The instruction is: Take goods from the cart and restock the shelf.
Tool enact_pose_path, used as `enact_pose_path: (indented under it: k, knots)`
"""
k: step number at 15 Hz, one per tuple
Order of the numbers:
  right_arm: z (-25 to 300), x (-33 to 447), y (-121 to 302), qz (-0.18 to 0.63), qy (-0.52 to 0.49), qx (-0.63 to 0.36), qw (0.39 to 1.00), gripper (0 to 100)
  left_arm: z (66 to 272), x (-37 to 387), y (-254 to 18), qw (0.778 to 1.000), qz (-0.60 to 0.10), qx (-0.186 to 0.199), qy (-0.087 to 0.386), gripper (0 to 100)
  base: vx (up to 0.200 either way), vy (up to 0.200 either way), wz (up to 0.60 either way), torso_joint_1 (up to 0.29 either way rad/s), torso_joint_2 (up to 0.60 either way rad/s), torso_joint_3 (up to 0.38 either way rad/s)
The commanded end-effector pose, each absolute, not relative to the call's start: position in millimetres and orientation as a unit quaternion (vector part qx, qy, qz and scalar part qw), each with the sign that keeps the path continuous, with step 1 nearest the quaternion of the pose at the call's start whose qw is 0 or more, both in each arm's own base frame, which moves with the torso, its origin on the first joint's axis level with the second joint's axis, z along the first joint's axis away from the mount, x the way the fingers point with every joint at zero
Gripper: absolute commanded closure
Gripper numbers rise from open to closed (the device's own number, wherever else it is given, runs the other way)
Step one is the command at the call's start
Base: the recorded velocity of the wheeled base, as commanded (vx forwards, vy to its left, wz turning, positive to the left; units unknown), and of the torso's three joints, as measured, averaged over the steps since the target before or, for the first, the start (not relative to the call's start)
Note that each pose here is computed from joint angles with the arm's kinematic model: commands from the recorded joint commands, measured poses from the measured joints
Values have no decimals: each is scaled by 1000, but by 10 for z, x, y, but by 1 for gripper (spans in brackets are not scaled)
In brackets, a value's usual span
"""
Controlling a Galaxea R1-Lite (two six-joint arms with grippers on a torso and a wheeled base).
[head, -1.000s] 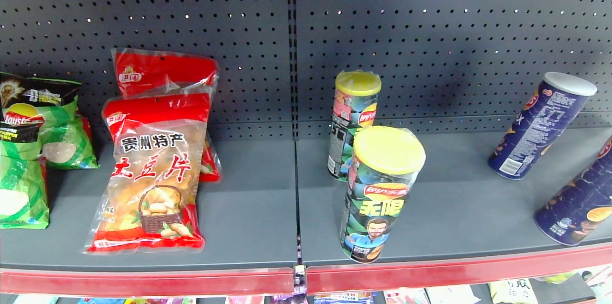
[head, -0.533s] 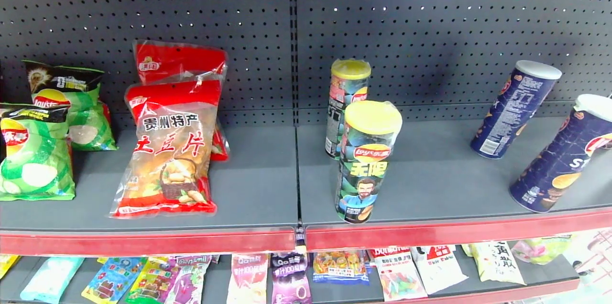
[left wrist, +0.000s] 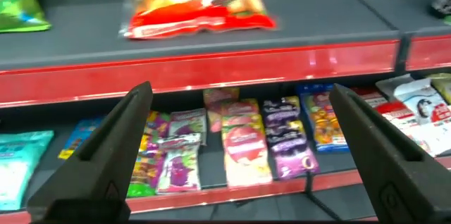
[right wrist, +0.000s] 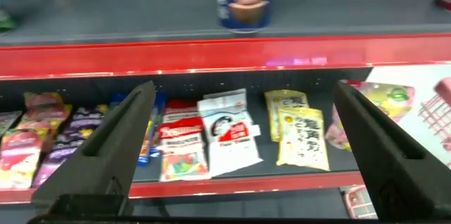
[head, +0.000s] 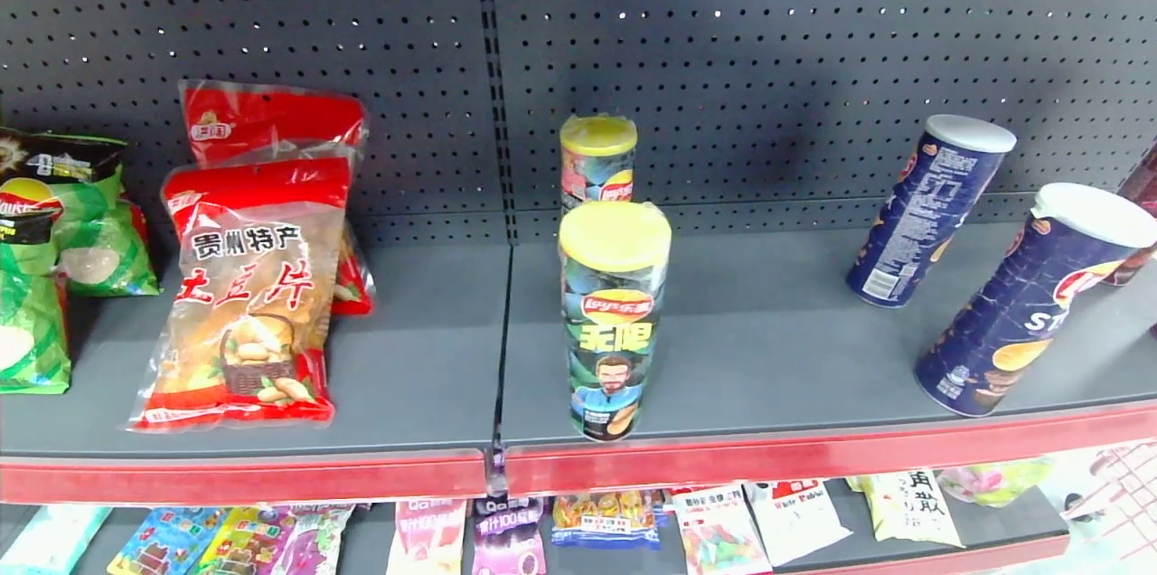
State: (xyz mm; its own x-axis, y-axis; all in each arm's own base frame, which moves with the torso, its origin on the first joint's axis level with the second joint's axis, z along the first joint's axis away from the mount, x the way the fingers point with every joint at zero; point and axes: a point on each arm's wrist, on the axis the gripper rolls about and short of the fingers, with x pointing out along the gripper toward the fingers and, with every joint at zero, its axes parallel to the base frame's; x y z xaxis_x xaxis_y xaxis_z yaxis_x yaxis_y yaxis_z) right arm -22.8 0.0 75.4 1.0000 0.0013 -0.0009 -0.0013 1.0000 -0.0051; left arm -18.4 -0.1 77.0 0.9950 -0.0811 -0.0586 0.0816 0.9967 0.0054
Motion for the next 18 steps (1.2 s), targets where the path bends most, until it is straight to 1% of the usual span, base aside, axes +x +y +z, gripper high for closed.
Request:
enact_pose_path:
  k: [1,18]
  knots:
    - [755,-228,0,1,0,-2,1000,0,770,-181,-1,999,-41,4,31,0,0,-200,0,7,2,7]
    - [755,-228,0,1,0,-2,1000,0,770,-183,-1,999,-40,4,31,0,0,-200,0,3,3,2]
